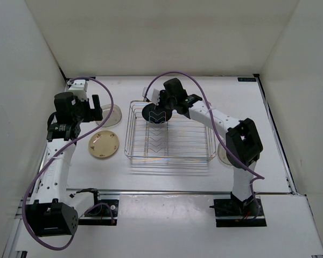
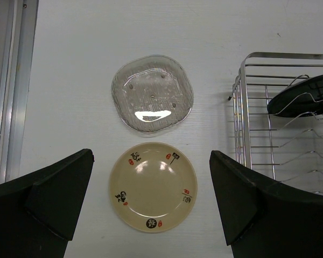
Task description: Load the plates into the dish rack
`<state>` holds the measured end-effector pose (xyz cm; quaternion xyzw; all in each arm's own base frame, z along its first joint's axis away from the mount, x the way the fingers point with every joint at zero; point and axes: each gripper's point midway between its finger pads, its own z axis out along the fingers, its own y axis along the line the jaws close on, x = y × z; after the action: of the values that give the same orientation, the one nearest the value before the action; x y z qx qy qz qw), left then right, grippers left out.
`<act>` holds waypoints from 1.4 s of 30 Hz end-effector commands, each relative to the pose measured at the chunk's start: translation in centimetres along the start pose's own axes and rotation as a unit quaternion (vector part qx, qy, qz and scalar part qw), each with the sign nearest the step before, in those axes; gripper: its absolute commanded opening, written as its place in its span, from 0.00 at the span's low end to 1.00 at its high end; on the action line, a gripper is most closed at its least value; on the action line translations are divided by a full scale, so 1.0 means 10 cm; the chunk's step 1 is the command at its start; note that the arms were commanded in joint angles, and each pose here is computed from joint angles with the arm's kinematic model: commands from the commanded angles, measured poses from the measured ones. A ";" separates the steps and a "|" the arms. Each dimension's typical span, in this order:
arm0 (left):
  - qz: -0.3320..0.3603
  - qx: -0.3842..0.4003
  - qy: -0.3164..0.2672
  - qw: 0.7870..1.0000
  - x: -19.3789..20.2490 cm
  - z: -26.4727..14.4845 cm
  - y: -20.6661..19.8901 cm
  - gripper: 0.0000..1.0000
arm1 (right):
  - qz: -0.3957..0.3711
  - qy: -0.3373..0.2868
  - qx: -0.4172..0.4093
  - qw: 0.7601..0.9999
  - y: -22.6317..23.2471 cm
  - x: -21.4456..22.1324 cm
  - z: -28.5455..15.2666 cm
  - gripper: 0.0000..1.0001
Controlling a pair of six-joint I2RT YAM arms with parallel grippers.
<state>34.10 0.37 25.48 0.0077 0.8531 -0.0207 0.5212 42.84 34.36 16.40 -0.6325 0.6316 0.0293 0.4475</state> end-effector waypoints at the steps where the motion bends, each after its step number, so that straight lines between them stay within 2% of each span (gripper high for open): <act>1: 0.001 -0.005 -0.023 1.000 -0.16 -0.05 0.02 1.00 | 0.008 -0.021 -0.011 1.000 -0.01 -0.14 -0.03 0.00; 4: 0.001 -0.005 -0.023 1.000 -0.16 -0.05 0.02 1.00 | 0.008 -0.021 -0.011 1.000 -0.01 -0.14 -0.03 0.00; 8: 0.001 -0.005 -0.023 1.000 -0.16 -0.05 0.02 1.00 | 0.008 -0.018 -0.008 1.000 -0.02 -0.13 -0.03 0.06; 15: 0.005 -0.005 -0.019 1.000 -0.12 -0.04 0.03 1.00 | 0.007 -0.012 0.004 1.000 -0.08 -0.13 -0.05 0.24; 17: 0.005 -0.005 -0.019 1.000 -0.12 -0.04 0.03 1.00 | 0.007 -0.005 0.013 1.000 -0.09 -0.09 -0.04 0.35; 22: 0.005 -0.005 -0.023 1.000 -0.14 -0.06 0.02 1.00 | 0.001 -0.002 0.026 1.000 -0.14 -0.08 -0.10 0.50; 33: 0.006 -0.005 -0.028 1.000 -0.14 -0.10 0.02 1.00 | -0.048 -0.010 0.101 0.994 -0.53 -0.35 -0.59 0.66; 35: 0.006 -0.010 -0.032 0.999 -0.16 -0.13 0.03 1.00 | -0.073 -0.005 0.142 0.987 -0.74 -0.42 -0.78 0.70; 37: 0.006 -0.010 -0.032 0.999 -0.16 -0.13 0.03 1.00 | -0.087 0.018 0.240 0.967 -1.12 -0.50 -1.05 0.82; 38: 0.006 -0.010 -0.032 0.999 -0.16 -0.13 0.03 1.00 | -0.103 0.037 0.283 0.953 -1.32 -0.48 -1.22 0.85; 39: 0.006 -0.015 -0.032 0.999 -0.16 -0.13 0.05 1.00 | -0.099 0.038 0.341 0.934 -1.57 -0.51 -1.44 0.92; 40: 0.005 -0.015 -0.025 1.000 -0.13 -0.09 0.06 1.00 | -0.088 0.078 0.381 0.917 -1.72 -0.35 -1.61 1.00; 41: 0.004 -0.020 -0.014 1.000 -0.08 -0.03 0.08 1.00 | -0.070 0.103 0.412 0.903 -1.90 -0.16 -1.82 1.00; 42: 0.004 -0.020 -0.005 1.000 -0.04 0.02 0.08 1.00 | -0.035 0.115 0.420 0.899 -1.93 -0.01 -1.98 1.00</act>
<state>33.96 0.60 25.83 0.0067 0.8503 -0.0139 0.5261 46.93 27.45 30.78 -0.5459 0.5835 -0.2118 0.5627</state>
